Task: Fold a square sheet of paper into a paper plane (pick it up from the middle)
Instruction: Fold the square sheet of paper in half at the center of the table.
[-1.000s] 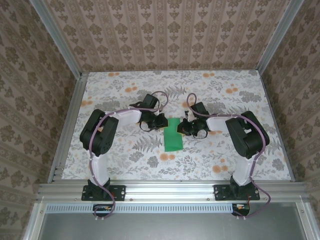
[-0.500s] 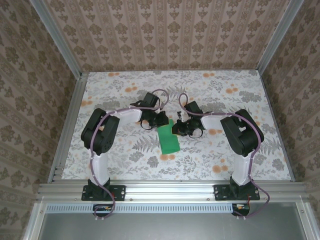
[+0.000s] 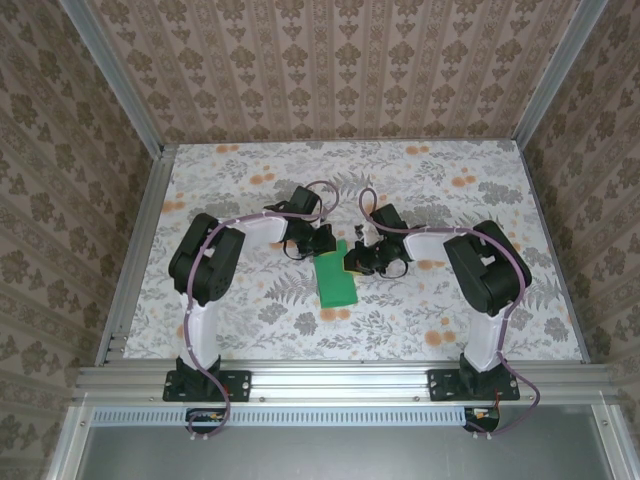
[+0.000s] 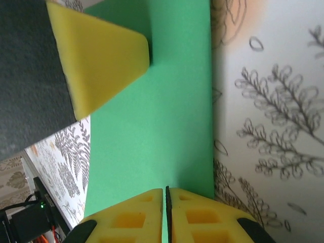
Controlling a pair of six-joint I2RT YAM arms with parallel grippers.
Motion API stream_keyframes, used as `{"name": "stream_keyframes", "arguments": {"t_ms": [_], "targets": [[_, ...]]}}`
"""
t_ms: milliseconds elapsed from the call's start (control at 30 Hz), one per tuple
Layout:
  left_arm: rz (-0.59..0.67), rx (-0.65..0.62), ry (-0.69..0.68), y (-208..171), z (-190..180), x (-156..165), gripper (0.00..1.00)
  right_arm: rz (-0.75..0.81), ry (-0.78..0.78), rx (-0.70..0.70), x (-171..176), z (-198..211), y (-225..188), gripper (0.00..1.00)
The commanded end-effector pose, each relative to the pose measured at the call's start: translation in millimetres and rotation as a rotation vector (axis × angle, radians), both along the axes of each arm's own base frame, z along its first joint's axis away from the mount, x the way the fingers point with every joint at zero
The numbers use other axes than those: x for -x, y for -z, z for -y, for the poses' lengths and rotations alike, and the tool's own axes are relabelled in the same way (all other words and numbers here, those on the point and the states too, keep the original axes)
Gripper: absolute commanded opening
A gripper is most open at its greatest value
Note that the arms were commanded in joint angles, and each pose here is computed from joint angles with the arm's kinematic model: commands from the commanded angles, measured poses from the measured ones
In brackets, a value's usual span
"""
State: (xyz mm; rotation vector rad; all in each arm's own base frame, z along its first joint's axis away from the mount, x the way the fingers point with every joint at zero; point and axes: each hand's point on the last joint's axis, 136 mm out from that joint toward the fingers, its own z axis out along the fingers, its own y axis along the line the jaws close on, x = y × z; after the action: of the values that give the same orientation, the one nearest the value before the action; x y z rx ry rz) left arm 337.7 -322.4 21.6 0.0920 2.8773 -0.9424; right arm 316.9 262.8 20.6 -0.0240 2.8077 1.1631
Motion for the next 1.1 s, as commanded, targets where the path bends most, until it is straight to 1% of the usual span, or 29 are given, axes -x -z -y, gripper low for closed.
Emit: {"name": "stream_keyframes", "arguments": {"t_ms": [0,200,533,767,933,1000,1067], "targets": [[-0.053,-0.101,-0.022,29.1,-16.4,4.9,0.09,-0.055,0.0,-0.003,18.2,3.4,1.0,0.13],[-0.061,-0.135,-0.035,34.6,-22.1,5.8,0.08,-0.132,-0.002,0.045,43.4,10.6,21.3,0.12],[-0.077,-0.185,-0.058,44.5,-31.1,7.9,0.08,-0.209,-0.054,0.101,94.8,20.0,23.4,0.12],[-0.08,-0.189,-0.058,46.7,-31.7,8.4,0.08,-0.25,-0.063,0.138,123.6,25.2,31.3,0.12],[-0.071,-0.169,-0.043,44.6,-27.3,6.8,0.08,-0.208,-0.065,0.134,124.1,26.9,20.2,0.12],[-0.062,-0.155,-0.022,42.2,-23.4,5.0,0.08,-0.155,-0.067,0.092,115.4,20.0,4.2,0.13],[-0.036,-0.132,0.006,35.2,-17.0,1.1,0.08,-0.067,-0.061,0.049,99.3,12.1,-18.5,0.15]]}}
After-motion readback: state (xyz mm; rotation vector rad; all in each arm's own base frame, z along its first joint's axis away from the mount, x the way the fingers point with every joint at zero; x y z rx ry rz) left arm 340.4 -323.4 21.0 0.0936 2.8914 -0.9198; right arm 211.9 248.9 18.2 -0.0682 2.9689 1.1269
